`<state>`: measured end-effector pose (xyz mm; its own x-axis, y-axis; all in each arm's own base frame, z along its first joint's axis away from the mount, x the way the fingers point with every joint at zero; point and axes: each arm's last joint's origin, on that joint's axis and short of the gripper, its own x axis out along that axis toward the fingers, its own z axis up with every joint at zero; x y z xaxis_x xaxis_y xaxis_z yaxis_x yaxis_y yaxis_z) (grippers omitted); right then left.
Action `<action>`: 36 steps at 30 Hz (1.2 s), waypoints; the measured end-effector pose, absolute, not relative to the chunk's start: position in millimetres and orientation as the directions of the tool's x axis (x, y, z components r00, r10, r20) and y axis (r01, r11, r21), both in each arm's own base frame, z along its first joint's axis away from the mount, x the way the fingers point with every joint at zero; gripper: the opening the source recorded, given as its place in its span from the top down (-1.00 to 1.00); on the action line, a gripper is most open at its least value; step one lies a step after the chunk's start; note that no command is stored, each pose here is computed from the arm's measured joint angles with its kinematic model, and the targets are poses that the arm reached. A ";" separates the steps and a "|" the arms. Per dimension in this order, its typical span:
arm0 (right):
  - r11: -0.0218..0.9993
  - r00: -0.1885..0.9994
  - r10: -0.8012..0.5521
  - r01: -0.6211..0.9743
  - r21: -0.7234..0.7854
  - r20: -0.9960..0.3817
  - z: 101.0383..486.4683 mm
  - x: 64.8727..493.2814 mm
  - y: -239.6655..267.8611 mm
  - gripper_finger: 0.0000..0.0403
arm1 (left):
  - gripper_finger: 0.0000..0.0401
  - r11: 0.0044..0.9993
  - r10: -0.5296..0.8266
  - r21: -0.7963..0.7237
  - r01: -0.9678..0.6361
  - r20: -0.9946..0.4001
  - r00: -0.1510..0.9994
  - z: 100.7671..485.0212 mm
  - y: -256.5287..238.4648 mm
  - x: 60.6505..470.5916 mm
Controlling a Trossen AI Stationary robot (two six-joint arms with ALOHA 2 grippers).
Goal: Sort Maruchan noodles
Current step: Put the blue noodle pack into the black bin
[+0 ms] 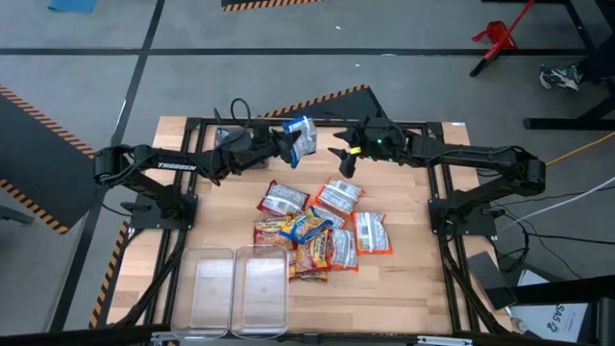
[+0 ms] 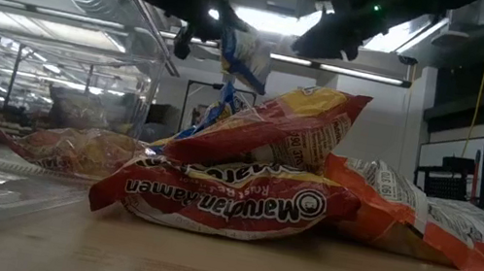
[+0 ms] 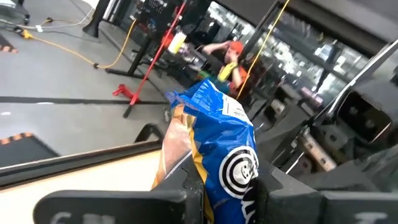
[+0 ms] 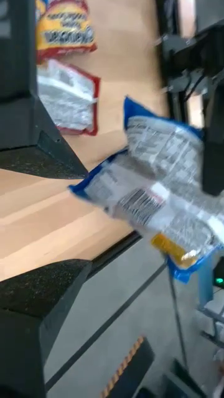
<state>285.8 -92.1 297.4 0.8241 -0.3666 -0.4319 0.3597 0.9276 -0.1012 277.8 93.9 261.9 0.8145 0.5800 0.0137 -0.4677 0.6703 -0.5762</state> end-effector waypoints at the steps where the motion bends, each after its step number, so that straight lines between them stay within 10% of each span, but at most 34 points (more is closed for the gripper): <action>1: 0.925 0.814 -0.372 0.365 -0.106 -0.446 295.9 285.0 -92.1 -0.03 | 0.76 0.669 0.580 -0.569 -0.478 -0.002 0.815 260.3 93.9 277.8; 17: 0.904 0.742 -0.414 0.401 -0.146 -0.527 287.6 279.9 -92.3 -0.03 | 0.77 0.605 0.647 -0.441 -0.663 -0.214 0.732 247.1 94.3 270.7; 36: 0.905 0.739 -0.412 0.401 -0.143 -0.533 285.8 280.5 -92.5 -0.03 | 0.78 0.335 0.745 -0.165 -0.928 -0.557 0.368 287.4 119.5 237.8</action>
<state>280.5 -92.5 285.8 0.7390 -0.4123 -0.5328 0.4013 0.9046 -0.1434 237.8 119.5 287.4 0.3675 0.7445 -0.5574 -0.9278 0.3347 -0.1648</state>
